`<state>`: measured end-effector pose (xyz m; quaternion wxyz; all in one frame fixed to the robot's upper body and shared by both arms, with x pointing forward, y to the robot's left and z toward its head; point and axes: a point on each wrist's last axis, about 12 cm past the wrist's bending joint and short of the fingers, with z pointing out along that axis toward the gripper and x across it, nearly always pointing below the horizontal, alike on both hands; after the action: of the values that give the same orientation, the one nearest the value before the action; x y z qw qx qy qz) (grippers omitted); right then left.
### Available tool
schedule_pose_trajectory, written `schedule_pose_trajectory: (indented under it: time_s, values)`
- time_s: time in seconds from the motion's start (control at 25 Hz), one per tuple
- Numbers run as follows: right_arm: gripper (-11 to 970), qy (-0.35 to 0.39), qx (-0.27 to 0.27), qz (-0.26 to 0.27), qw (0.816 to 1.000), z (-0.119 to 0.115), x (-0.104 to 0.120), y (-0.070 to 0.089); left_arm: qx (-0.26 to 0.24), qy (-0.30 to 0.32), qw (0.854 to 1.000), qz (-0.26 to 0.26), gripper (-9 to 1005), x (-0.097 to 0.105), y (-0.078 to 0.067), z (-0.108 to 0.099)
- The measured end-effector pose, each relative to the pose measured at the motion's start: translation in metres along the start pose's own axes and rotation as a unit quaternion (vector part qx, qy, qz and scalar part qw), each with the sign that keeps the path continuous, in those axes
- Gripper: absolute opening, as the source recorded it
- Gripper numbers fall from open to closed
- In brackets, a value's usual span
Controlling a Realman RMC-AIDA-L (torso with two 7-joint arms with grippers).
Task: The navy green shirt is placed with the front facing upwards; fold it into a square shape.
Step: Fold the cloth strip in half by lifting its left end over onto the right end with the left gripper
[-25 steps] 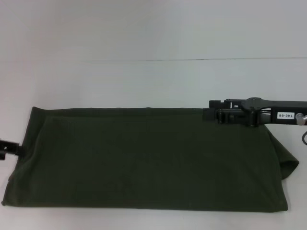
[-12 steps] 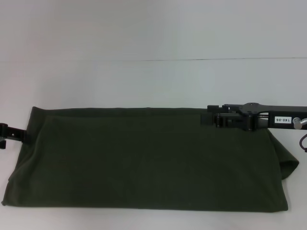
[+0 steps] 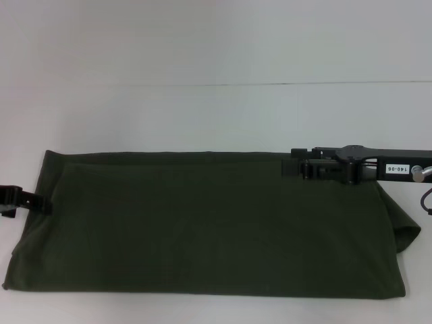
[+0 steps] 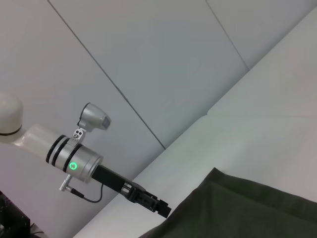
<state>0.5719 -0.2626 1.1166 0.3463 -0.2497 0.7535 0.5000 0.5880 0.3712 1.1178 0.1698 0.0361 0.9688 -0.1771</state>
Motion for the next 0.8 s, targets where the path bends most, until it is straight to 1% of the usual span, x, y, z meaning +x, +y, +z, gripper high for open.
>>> schedule_pose_trajectory:
  time_s: [0.2,0.44,0.8]
  values:
    - [714,-0.001,0.004,0.005,1.000,0.0003,-0.0002,-0.0008,0.002,-0.002,1.000,-0.004,834,0.0011,0.0005,0.0010]
    - [714,-0.001,0.005,0.007,1.000,0.0000,0.0002,-0.0012,0.010,0.009,1.000,-0.003,834,0.0031,-0.0015,0.0074]
    - [715,0.001,0.006,0.012,1.000,-0.0004,0.0002,-0.0014,0.011,0.008,1.000,-0.001,835,0.0020,-0.0012,0.0065]
